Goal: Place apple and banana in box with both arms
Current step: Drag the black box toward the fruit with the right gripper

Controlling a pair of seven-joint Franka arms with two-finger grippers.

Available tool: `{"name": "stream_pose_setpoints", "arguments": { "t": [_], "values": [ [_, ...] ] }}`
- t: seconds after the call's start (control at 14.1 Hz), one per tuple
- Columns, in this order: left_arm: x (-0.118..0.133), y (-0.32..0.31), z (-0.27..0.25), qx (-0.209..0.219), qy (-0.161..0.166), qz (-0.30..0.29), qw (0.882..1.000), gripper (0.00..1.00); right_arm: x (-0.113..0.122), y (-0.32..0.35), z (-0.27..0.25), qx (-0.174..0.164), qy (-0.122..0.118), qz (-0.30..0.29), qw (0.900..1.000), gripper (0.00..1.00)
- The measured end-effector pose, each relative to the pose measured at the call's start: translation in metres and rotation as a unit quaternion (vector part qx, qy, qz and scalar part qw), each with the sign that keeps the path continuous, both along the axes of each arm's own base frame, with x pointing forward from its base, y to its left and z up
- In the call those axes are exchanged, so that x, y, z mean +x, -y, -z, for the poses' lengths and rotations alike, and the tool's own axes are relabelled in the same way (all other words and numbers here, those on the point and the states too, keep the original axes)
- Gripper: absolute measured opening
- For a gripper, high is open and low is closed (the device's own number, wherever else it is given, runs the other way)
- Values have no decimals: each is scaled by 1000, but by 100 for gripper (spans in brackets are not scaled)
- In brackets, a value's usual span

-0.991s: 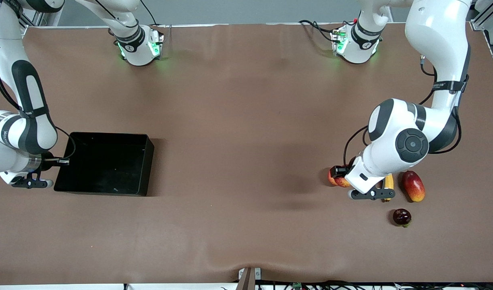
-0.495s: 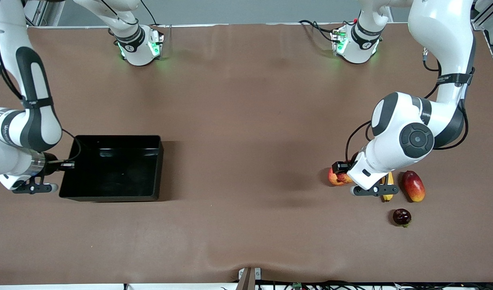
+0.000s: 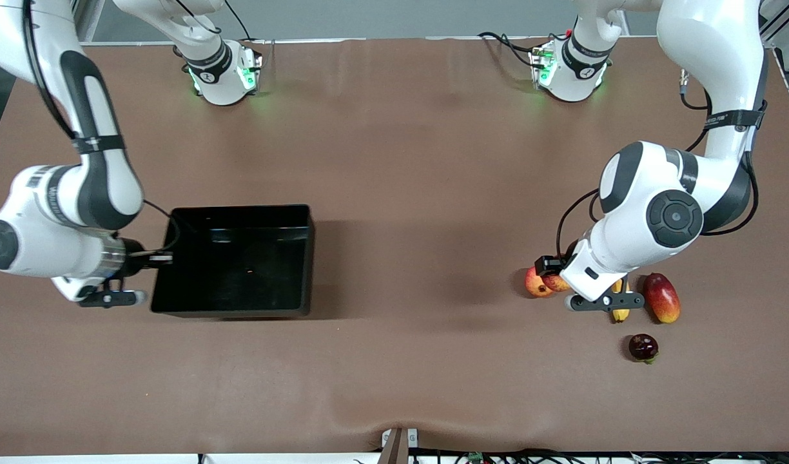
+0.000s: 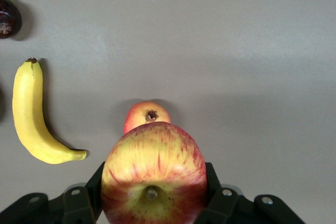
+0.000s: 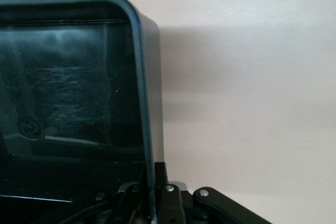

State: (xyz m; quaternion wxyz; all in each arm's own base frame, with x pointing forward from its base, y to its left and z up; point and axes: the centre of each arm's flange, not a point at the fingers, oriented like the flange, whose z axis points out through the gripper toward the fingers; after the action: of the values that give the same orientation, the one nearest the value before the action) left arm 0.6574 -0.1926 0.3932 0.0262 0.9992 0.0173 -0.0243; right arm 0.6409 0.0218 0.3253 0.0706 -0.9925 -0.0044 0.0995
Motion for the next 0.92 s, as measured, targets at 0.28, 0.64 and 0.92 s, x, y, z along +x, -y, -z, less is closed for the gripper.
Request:
{"name": "stream_pose_setpoints", "arguments": {
  "t": [0.28,0.64,0.92],
  "values": [
    [0,-1,-4,0,3,-1,1000,73,-16,-86,12,-6,-26,20,999,5],
    [0,-2,-9,0,6,-2,1000,73,-62,-246,15,-36,-22,57,997,9],
    [0,-2,-11,-1,7,-2,1000,73,-107,-339,29,-35,11,69,997,9]
  ]
}}
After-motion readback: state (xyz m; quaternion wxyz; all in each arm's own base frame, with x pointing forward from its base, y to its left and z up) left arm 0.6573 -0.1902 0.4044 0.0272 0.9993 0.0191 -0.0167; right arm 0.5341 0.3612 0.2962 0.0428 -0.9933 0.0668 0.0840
